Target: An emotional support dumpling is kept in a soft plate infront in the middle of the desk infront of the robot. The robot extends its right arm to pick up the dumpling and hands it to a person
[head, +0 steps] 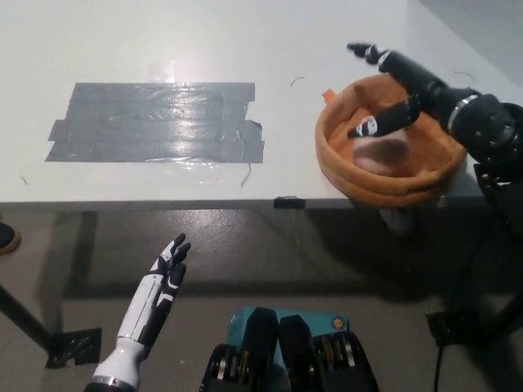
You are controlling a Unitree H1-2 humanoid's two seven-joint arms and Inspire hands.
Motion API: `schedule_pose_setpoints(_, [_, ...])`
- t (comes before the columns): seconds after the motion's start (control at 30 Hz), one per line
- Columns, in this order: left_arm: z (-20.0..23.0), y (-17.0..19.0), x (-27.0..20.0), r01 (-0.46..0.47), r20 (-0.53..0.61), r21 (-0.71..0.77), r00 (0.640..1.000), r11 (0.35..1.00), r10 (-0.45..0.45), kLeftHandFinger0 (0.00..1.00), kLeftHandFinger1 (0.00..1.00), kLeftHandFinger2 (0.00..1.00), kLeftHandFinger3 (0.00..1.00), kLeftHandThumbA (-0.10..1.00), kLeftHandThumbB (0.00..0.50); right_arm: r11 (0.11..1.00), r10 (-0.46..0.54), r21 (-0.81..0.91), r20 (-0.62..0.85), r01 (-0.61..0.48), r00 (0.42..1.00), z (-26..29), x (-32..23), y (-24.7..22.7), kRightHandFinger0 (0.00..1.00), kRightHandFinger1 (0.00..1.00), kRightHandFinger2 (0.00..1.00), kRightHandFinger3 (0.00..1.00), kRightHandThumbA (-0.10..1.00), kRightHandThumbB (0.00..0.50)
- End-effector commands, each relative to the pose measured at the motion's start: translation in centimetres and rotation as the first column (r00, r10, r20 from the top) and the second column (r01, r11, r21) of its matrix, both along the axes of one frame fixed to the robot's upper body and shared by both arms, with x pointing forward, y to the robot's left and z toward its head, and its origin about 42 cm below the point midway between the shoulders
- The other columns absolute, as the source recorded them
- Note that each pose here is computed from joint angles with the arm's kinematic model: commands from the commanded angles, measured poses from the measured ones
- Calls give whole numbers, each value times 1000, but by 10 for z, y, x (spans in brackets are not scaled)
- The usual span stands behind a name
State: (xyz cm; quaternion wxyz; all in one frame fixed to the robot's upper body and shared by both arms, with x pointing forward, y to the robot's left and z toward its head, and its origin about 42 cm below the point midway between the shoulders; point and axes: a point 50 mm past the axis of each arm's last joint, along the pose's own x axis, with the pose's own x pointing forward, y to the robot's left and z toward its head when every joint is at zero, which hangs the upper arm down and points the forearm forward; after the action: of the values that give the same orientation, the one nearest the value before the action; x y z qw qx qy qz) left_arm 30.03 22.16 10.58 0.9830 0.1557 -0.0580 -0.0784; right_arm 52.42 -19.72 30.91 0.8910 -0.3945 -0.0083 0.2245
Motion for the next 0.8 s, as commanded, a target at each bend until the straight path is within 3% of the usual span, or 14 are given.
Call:
schedule_pose_setpoints(0.0, [13,-1,2,-4,55,-2,998,1000,4,1000,1000,1000,1000,1000,69,999,39,-18,-98,-41,994,18,5,8,1000,1000,1000,1000,1000,331])
schedule_pose_setpoints(0.07, [12,0,3,-5,58,-4,998,1000,5,1000,1000,1000,1000,1000,68,999,29,-24,-127,-33,992,14,4,9,1000,1000,1000,1000,1000,356])
schedule_pose_setpoints(0.27, [10,1,0,1,62,-3,998,1000,-1,1000,1000,1000,1000,1000,51,998,9,-65,-193,-22,981,-1,1,6,1000,1000,1000,1000,1000,372])
schedule_pose_setpoints(0.43, [13,1,4,-4,60,-6,998,1000,5,1000,1000,1000,1000,1000,71,996,14,-80,-179,-29,984,1,3,0,1000,1000,1000,1000,1000,354])
schedule_pose_setpoints(0.6, [11,2,4,-4,64,-6,998,1000,5,1000,1000,1000,1000,1000,57,999,11,-46,-186,-20,982,4,2,-6,1000,1000,1000,1000,1000,372])
schedule_pose_setpoints(0.77, [11,2,2,-6,55,-4,998,1000,6,1000,1000,1000,1000,1000,59,1000,-9,1,-160,9,987,10,4,-9,1000,1000,1000,1000,1000,344])
